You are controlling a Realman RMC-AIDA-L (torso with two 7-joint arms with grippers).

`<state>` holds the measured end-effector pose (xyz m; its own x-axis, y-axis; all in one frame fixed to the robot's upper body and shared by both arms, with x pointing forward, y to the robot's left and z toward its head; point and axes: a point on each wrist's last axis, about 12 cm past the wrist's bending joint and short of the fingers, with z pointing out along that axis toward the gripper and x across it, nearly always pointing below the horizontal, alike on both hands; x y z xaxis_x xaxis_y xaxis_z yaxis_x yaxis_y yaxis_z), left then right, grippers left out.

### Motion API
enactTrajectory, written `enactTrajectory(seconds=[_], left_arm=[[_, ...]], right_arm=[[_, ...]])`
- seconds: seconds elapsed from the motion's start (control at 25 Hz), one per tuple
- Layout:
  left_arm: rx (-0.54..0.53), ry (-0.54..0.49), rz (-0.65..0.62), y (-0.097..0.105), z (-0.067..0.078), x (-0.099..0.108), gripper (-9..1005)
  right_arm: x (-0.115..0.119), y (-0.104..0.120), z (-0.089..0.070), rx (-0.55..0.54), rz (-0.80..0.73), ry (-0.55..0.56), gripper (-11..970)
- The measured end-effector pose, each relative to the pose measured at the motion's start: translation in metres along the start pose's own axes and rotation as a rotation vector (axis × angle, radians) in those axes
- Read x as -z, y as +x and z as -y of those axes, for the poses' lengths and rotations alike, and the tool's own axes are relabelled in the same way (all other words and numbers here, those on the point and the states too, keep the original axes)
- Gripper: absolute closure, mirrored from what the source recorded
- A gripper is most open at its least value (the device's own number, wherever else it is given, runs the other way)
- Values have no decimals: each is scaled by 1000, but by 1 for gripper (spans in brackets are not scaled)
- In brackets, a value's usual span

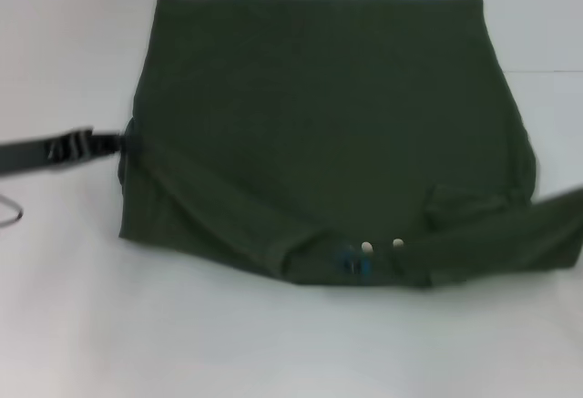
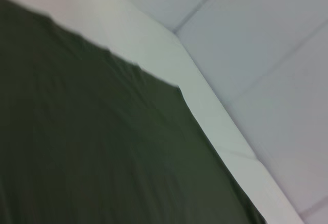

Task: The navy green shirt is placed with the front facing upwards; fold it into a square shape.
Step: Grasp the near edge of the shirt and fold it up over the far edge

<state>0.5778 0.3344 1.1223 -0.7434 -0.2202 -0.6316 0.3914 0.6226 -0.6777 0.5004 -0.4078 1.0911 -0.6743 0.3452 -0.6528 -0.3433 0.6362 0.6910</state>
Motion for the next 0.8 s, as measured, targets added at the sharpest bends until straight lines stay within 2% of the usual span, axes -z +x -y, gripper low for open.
enactTrajectory(seconds=[0.16, 0.32, 0.44, 0.64, 0.8], left_arm=[[-62, -49, 70, -26, 3, -21, 969], [-131, -86, 109, -45, 6, -41, 969], [-184, -154, 154, -60, 8, -61, 969], [-233, -213, 212, -68, 10, -80, 969], [-276, -282, 297, -70, 11, -99, 969]], right_arm=[[-24, -32, -1, 50, 77, 34, 955], [-49, -61, -4, 102, 129, 75, 955], [-69, -78, -7, 137, 144, 124, 955], [-104, -94, -11, 184, 130, 189, 955], [-128, -98, -12, 222, 127, 246, 956]])
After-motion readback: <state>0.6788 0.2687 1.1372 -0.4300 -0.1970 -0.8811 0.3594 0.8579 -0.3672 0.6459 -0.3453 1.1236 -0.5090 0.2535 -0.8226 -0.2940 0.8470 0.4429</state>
